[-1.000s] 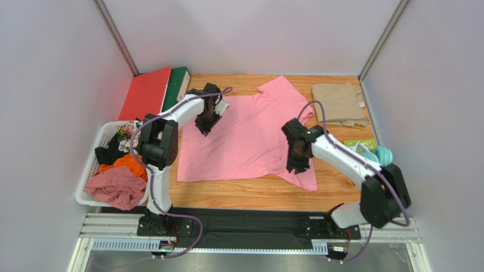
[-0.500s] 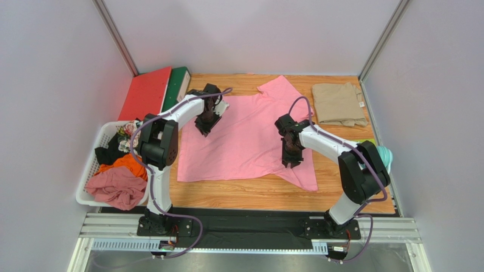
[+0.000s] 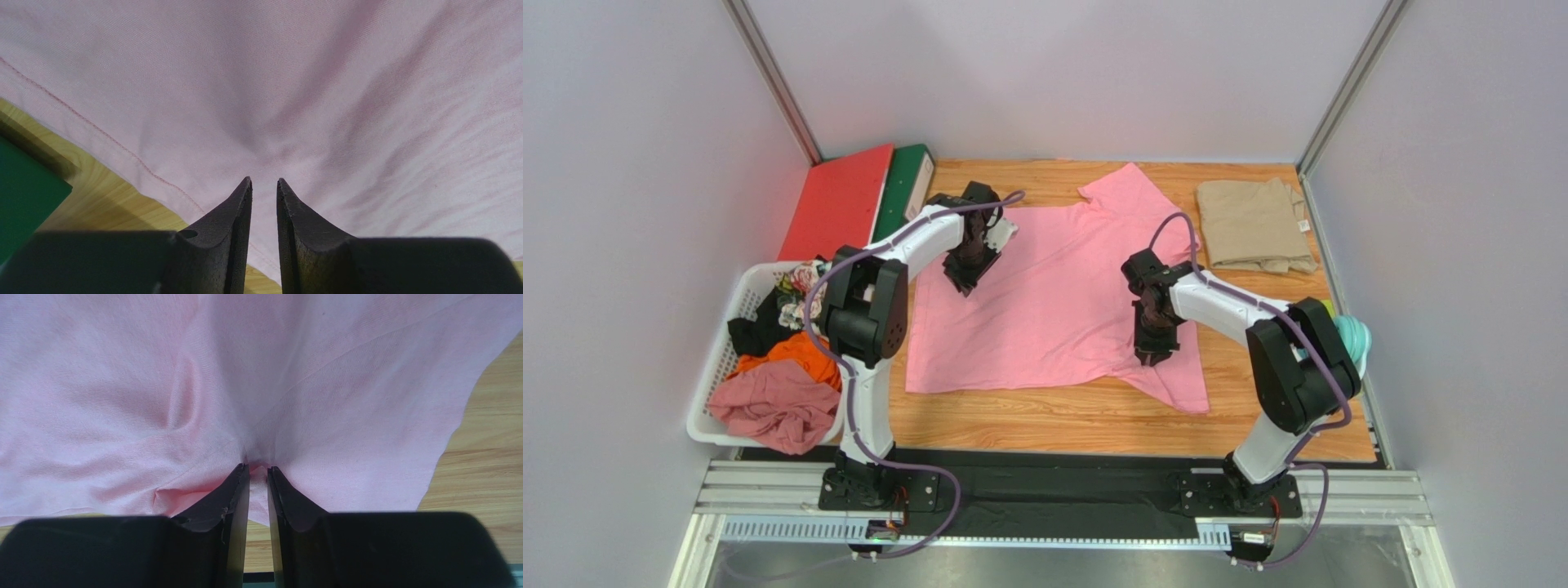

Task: Fold and stack the t-shirts
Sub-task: Flatten out the tshirt

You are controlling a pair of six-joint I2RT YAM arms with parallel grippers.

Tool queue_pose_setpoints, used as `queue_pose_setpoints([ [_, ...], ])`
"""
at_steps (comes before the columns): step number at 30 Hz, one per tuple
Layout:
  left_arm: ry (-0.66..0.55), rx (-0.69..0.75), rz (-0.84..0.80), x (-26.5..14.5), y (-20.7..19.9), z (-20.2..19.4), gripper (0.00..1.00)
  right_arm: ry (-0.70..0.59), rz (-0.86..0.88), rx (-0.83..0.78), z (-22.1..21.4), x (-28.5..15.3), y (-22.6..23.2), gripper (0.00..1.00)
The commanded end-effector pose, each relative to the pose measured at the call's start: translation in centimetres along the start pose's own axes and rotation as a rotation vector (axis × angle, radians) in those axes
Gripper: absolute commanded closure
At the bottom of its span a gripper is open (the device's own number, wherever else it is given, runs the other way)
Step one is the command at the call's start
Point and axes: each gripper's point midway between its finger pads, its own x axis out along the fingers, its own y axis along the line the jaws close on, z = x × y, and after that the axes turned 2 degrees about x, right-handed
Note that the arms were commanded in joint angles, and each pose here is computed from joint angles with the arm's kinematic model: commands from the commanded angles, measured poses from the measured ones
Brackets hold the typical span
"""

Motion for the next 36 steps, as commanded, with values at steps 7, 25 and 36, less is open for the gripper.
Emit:
queue_pose_setpoints([
  [7,-0.055,0.011,0.029,-1.5,0.8,1.5,0.72,0.007,0.061,0.043,-1.6,0.0,0.2,0.99],
  [25,-0.065,0.010,0.037,-1.5,1.2,2.5,0.72,0.110,0.229,0.065,-11.7,-4.7,2.2,0.98],
  [36,-0.066,0.009,0.031,-1.9,1.1,2.4,0.72,-0.021,0.122,0.030,-3.6,-8.3,0.1,0.26],
])
